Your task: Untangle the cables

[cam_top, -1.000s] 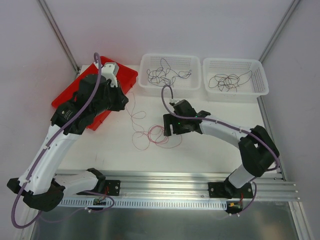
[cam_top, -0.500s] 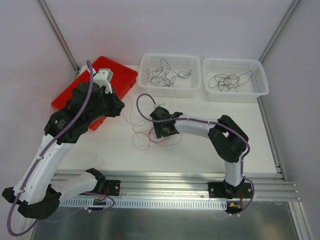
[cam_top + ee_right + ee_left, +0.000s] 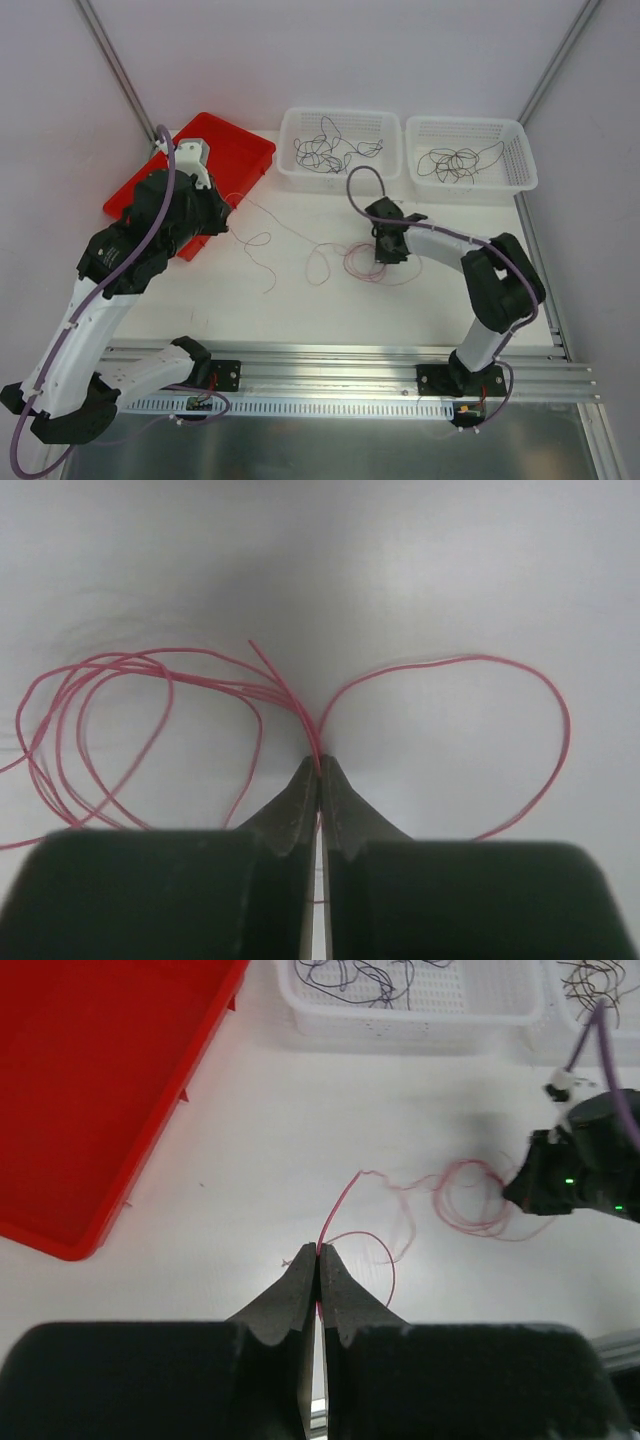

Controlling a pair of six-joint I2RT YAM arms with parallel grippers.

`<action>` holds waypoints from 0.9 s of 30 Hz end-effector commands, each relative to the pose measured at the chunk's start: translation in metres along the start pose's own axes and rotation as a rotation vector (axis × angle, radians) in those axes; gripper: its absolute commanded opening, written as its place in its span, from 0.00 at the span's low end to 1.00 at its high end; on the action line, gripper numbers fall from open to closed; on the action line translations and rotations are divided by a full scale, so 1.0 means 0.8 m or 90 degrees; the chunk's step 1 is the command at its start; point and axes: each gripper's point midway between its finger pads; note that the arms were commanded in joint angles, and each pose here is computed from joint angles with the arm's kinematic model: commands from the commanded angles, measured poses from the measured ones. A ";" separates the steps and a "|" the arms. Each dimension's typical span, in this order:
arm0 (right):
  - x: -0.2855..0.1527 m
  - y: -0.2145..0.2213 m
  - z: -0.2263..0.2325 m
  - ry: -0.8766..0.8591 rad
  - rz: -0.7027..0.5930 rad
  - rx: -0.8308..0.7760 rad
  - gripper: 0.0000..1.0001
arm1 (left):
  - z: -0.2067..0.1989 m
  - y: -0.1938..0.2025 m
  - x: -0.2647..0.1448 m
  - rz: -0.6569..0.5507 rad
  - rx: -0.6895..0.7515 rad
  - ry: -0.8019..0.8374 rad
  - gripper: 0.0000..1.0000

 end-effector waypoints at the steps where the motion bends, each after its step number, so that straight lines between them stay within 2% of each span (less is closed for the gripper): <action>1: -0.023 0.015 -0.090 0.074 0.031 0.033 0.01 | 0.030 -0.026 -0.016 -0.047 0.019 -0.077 0.00; 4: -0.034 0.019 -0.157 0.102 0.036 0.097 0.01 | 0.048 -0.030 -0.020 -0.055 0.025 -0.124 0.00; 5: -0.037 0.020 -0.186 0.107 0.039 0.147 0.01 | 0.053 -0.030 -0.019 -0.055 0.026 -0.137 0.00; 13: -0.082 0.021 -0.309 0.110 -0.003 0.401 0.01 | 0.093 -0.024 -0.017 -0.040 0.025 -0.242 0.00; 16: -0.095 0.014 -0.328 0.095 -0.028 0.455 0.01 | 0.117 -0.024 -0.022 -0.035 0.023 -0.305 0.00; 27: -0.115 -0.001 -0.348 0.080 -0.063 0.512 0.01 | 0.190 -0.038 -0.050 -0.014 0.029 -0.500 0.00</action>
Point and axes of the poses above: each gripper's point midway between its finger pads, its own x axis out along the fingers, its own z axis along the line the jaws close on, y = z × x, and after that the axes turned 7 degrees about -x, right-handed
